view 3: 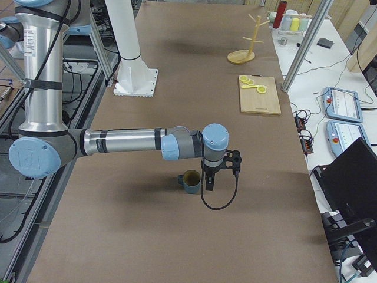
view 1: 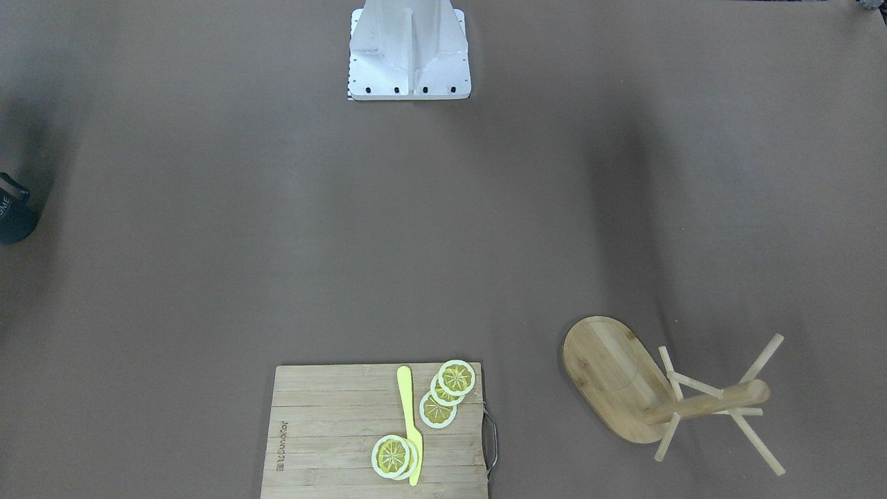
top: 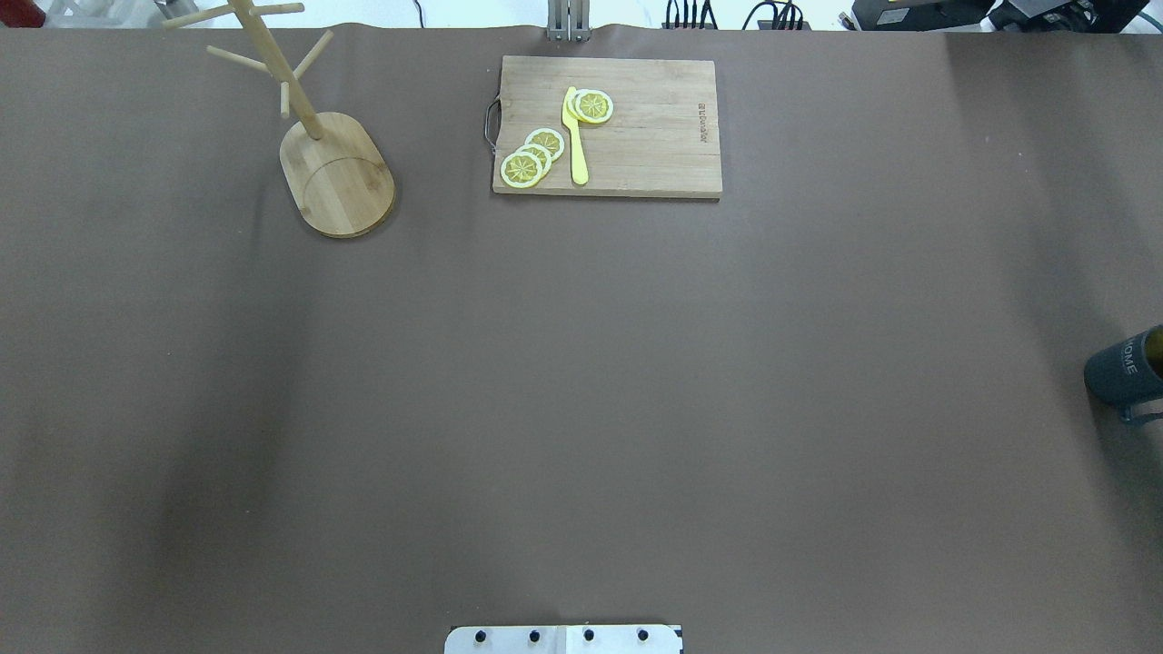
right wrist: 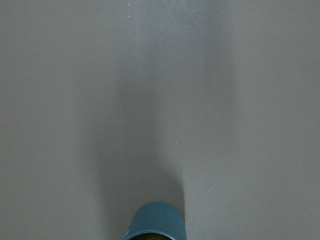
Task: Hang cup on storage rack
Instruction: 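Carry the teal mug in the right gripper toward the table center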
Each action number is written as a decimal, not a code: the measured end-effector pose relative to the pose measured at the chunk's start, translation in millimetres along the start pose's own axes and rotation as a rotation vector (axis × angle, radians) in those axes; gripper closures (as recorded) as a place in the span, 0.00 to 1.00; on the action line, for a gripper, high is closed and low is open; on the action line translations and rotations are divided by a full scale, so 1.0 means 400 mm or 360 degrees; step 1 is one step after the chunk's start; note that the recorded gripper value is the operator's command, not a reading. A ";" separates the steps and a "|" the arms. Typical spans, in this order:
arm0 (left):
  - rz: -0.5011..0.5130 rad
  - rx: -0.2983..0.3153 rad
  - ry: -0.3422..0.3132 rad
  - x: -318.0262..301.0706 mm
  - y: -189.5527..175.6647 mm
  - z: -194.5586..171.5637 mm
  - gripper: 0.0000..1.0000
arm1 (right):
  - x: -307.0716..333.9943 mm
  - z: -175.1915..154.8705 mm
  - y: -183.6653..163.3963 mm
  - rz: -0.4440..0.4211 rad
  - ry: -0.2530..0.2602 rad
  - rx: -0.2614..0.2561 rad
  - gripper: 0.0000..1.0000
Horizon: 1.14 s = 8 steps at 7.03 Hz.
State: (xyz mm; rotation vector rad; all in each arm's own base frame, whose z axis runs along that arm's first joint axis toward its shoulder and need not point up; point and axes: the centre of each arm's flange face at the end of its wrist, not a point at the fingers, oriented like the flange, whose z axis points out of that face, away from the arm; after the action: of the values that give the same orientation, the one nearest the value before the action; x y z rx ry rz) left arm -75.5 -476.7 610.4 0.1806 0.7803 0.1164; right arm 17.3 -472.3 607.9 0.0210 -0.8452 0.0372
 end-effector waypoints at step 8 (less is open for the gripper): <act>-0.0063 -0.0003 0.0004 0.003 0.003 0.004 0.02 | 0.033 0.092 0.098 -0.0132 0.0023 0.0013 0.10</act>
State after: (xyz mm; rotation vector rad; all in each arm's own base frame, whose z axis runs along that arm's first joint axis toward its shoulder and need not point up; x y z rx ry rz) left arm -73.7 -475.5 610.9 0.1633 0.7856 0.0800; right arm -3.2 -434.0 642.4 0.0631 -0.8288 -0.0371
